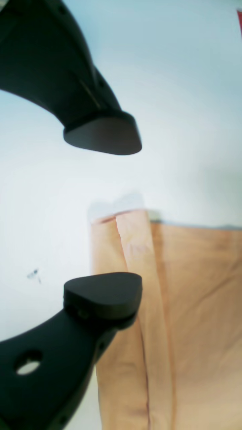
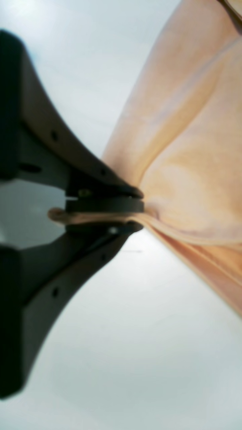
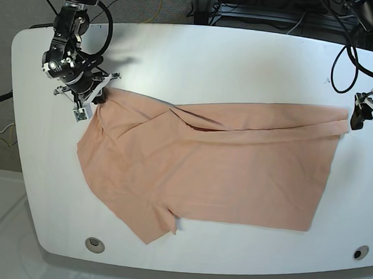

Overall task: Fold the T-shirt properly
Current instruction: 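Regrasp the folded edge with the left gripper near its corner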

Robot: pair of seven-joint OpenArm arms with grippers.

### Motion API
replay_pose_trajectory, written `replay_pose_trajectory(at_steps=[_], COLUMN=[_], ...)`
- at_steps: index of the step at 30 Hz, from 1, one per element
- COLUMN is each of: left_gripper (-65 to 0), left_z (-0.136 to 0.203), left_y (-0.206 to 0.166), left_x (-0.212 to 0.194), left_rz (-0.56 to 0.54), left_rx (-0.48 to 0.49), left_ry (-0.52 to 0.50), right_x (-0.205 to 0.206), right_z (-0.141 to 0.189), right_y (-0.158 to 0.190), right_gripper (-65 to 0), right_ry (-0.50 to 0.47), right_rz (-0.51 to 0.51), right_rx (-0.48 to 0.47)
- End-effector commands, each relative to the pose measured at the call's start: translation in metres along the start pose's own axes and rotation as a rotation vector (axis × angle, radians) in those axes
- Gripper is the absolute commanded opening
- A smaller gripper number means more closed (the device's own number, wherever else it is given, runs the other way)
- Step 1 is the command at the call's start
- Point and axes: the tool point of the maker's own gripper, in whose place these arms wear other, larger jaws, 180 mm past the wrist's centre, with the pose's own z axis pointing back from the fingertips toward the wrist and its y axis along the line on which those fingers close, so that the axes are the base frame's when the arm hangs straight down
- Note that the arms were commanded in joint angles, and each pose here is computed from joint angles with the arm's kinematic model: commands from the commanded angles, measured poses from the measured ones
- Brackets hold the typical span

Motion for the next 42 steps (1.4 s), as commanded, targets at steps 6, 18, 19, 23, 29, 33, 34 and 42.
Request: replay_pose_trajectory(at_steps=[6, 18, 19, 23, 29, 33, 34, 42], left_gripper=[-13.2, -13.2, -13.2, -13.2, -13.2, -13.2, -13.2, -13.2], left_z=[-0.019, -0.033, -0.035, -0.044, -0.052, -0.056, -0.057, -0.060], left_y=[0.019, 0.013, 0.011, -0.002, -0.020, -0.029, -0.030, -0.037], left_x=[-0.020, -0.027, -0.026, -0.025, -0.035, -0.040, -0.040, -0.042], left_rz=[0.140, 0.187, 0.182, 0.174, 0.202, 0.220, 0.223, 0.209], left_rx=[-0.015, -0.045, -0.052, -0.085, -0.118, -0.133, -0.136, -0.151], left_ry=[0.033, 0.052, 0.052, 0.060, 0.066, 0.068, 0.068, 0.081], right_x=[0.013, 0.013, 0.013, 0.013, 0.013, 0.013, 0.013, 0.013], right_z=[0.004, 0.004, 0.004, 0.004, 0.004, 0.004, 0.004, 0.004], right_y=[-0.007, -0.006, -0.006, -0.006, -0.007, -0.007, -0.007, -0.007], right_gripper=[-65.0, -65.0, -65.0, -65.0, -65.0, -65.0, -65.0, -65.0], right_ry=[-0.034, -0.034, -0.034, -0.034, -0.033, -0.033, -0.033, -0.033], right_rz=[0.019, 0.020, 0.020, 0.020, 0.021, 0.021, 0.021, 0.021], right_rx=[-0.016, -0.015, -0.015, -0.015, -0.016, -0.016, -0.016, -0.016])
